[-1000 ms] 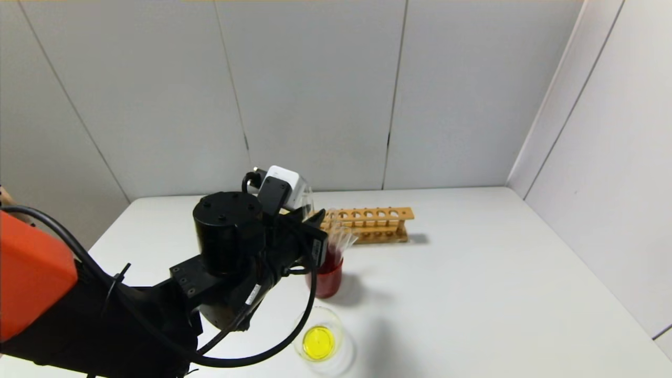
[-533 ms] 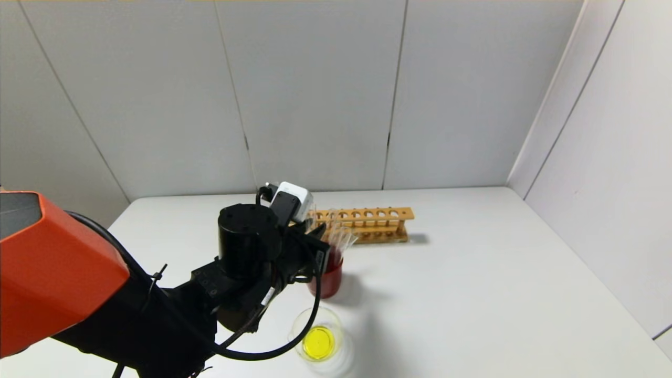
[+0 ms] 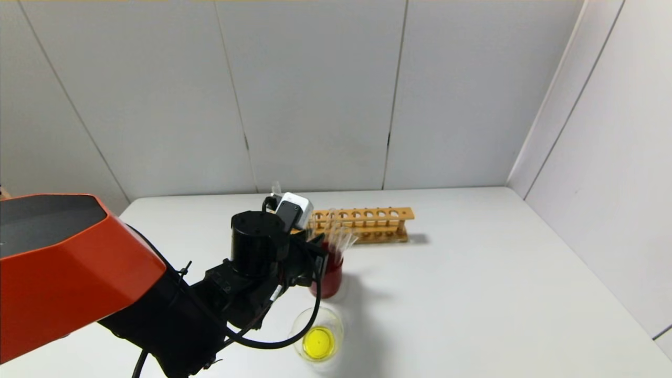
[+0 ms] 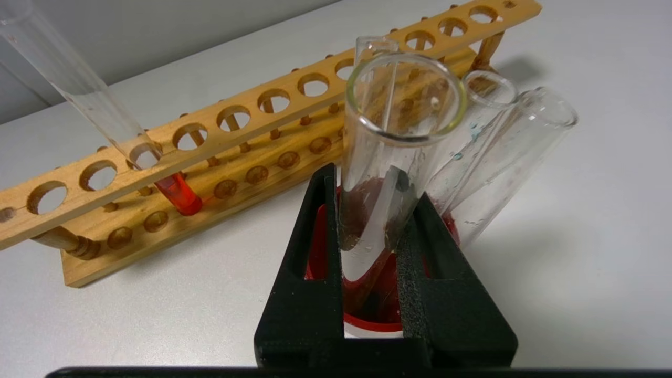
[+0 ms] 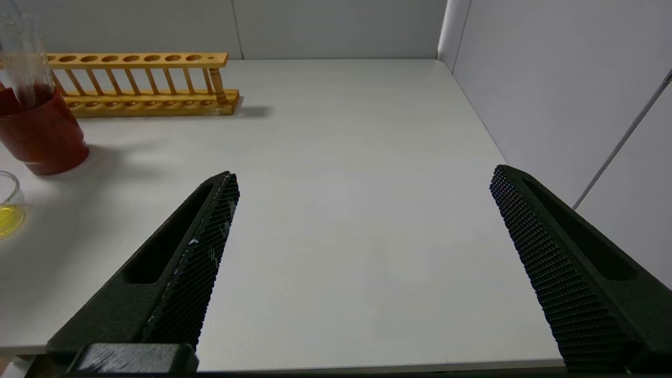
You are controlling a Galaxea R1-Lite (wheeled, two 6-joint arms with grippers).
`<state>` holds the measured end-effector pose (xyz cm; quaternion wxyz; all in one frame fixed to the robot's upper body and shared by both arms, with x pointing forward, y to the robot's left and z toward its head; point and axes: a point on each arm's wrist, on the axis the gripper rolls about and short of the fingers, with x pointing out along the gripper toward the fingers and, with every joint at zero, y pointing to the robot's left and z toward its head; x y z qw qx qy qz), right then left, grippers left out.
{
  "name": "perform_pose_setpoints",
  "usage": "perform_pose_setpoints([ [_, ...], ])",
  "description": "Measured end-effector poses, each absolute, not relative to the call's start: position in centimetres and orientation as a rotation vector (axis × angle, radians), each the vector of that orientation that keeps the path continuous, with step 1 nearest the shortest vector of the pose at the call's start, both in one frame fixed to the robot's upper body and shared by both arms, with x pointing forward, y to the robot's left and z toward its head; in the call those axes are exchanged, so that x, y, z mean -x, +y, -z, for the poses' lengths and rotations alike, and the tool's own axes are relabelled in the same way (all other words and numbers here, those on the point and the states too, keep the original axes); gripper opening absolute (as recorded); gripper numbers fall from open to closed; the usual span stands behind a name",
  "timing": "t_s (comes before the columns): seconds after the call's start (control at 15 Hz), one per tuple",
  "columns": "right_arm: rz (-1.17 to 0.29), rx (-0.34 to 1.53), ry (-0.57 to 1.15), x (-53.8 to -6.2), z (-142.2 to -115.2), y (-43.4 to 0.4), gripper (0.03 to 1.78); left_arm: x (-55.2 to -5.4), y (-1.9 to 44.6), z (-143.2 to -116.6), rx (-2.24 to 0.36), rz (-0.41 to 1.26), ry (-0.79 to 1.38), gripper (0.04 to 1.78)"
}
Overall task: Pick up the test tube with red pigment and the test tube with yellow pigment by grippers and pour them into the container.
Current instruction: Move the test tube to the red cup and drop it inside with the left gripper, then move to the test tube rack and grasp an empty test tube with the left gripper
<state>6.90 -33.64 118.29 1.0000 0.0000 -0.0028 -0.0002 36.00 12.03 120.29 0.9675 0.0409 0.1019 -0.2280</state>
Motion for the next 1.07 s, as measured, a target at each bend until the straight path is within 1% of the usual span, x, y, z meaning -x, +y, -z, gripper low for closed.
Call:
perform_pose_setpoints([
  [0.13, 0.000, 0.000, -0.006, -6.9, -118.3, -33.6, 1.75, -36.1, 12.0, -119.9, -0.087, 0.459, 0.215, 0.40],
  [0.27, 0.000, 0.000, -0.006, -6.9, -118.3, -33.6, 1.75, -36.2, 12.0, -119.8, -0.089, 0.458, 0.217, 0.58],
  [0.33, 0.000, 0.000, -0.006, -6.9, -118.3, -33.6, 1.75, -36.3, 12.0, -119.8, -0.089, 0.458, 0.217, 0.71],
  [0.6, 0.000, 0.000, -0.006, -6.9, -118.3, -33.6, 1.75, -36.3, 12.0, -119.8, -0.093, 0.458, 0.214, 1.38],
  [0.73, 0.000, 0.000, -0.005, -6.9, -118.3, -33.6, 1.75, -36.1, 12.1, -120.4, -0.093, 0.455, 0.186, 1.60],
  [0.87, 0.000, 0.000, -0.006, -6.9, -118.3, -33.6, 1.75, -35.6, 12.6, -121.3, -0.115, 0.451, 0.126, 1.72],
  [1.07, 0.000, 0.000, -0.006, -6.9, -118.3, -33.6, 1.75, -34.6, 13.6, -123.0, -0.179, 0.385, 0.020, 1.75],
])
